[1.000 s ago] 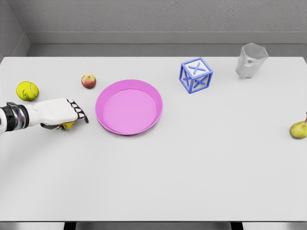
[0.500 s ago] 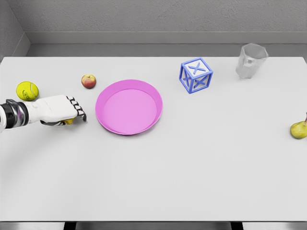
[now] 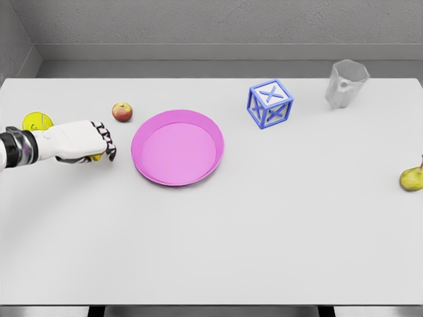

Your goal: Put the lemon on the plate with left arm

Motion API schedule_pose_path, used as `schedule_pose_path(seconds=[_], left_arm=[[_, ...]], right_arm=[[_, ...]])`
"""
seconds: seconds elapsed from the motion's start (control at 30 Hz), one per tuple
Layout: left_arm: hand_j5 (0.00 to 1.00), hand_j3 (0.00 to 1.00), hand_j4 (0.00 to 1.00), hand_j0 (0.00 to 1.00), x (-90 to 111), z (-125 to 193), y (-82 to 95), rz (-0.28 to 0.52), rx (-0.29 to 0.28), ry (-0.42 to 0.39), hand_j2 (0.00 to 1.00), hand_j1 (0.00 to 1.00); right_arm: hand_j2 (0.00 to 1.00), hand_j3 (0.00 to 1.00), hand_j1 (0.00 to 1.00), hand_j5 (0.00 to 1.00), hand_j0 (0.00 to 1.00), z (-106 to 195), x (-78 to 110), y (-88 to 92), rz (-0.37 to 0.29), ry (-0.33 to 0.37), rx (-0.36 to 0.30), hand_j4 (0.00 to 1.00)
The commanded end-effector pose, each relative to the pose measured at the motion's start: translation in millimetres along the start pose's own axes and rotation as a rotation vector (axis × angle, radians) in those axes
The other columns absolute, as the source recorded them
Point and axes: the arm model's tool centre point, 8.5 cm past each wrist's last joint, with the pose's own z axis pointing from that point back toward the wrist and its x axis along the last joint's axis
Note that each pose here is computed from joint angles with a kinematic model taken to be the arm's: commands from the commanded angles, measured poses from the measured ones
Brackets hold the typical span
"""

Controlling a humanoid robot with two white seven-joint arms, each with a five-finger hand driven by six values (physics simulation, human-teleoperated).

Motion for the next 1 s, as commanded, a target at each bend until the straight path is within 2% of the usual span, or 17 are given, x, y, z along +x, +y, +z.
schedule_pose_path(seconds=[0.0, 0.17, 0.97], left_arm=[[0.54, 0.54, 0.54, 0.54, 3, -3, -1.2, 0.002, -0.003, -0.010, 0.54, 0.54], [0.54, 0.54, 0.54, 0.54, 2, -3, 3.9, -0.006, 0.005, -0.010, 0.54, 0.54], [0.54, 0.54, 0.54, 0.54, 24, -26, 31.3, -0.044, 0.067, -0.075, 0.54, 0.54]], right_arm=[[1.00, 1.00, 1.00, 1.00, 1.00, 0, 0.0, 0.0, 0.000, 0.000, 0.000, 1.00], [1.00, 1.00, 1.00, 1.00, 1.00, 0, 0.0, 0.0, 0.000, 0.000, 0.000, 1.00], [1.00, 1.00, 1.00, 1.00, 1.00, 0, 0.0, 0.0, 0.000, 0.000, 0.000, 1.00]])
